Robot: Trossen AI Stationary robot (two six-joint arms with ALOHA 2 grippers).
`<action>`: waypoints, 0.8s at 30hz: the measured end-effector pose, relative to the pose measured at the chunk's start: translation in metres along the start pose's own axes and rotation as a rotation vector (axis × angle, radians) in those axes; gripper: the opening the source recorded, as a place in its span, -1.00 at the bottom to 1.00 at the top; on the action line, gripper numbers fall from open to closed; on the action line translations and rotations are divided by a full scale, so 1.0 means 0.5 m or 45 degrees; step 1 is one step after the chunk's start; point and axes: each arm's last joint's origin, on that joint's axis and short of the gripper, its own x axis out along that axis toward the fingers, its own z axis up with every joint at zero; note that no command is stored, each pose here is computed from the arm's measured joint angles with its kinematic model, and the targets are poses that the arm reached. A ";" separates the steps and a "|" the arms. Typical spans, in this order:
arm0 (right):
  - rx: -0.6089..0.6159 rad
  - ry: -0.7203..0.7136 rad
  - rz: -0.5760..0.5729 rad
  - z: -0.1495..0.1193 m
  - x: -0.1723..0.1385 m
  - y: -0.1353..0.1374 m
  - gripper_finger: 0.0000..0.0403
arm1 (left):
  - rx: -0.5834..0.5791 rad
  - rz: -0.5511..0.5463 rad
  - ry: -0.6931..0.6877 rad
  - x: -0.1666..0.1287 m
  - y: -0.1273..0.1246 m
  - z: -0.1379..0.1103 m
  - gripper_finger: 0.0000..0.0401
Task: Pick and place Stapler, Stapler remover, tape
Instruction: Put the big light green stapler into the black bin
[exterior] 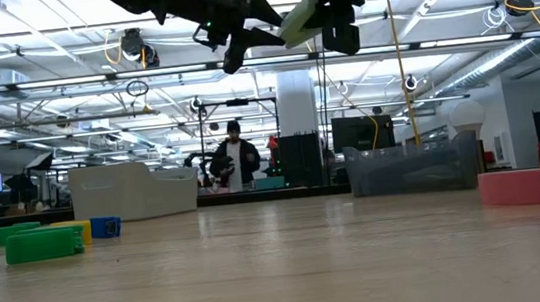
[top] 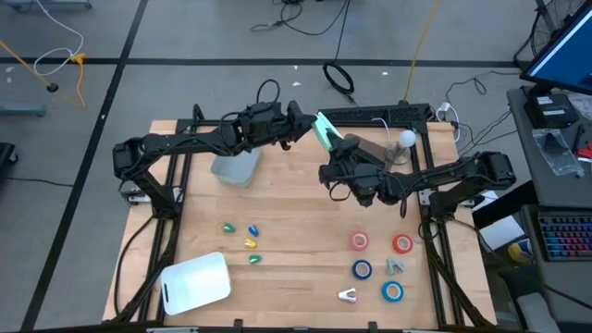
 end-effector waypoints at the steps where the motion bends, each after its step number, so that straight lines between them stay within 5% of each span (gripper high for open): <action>1: 0.006 -0.001 -0.003 0.000 0.000 -0.001 -0.49 | 0.000 -0.002 0.000 0.000 0.000 0.000 -0.29; 24: 0.060 0.108 -0.024 -0.004 -0.001 -0.001 -0.51 | 0.134 -0.008 -0.019 -0.001 -0.002 0.001 -0.06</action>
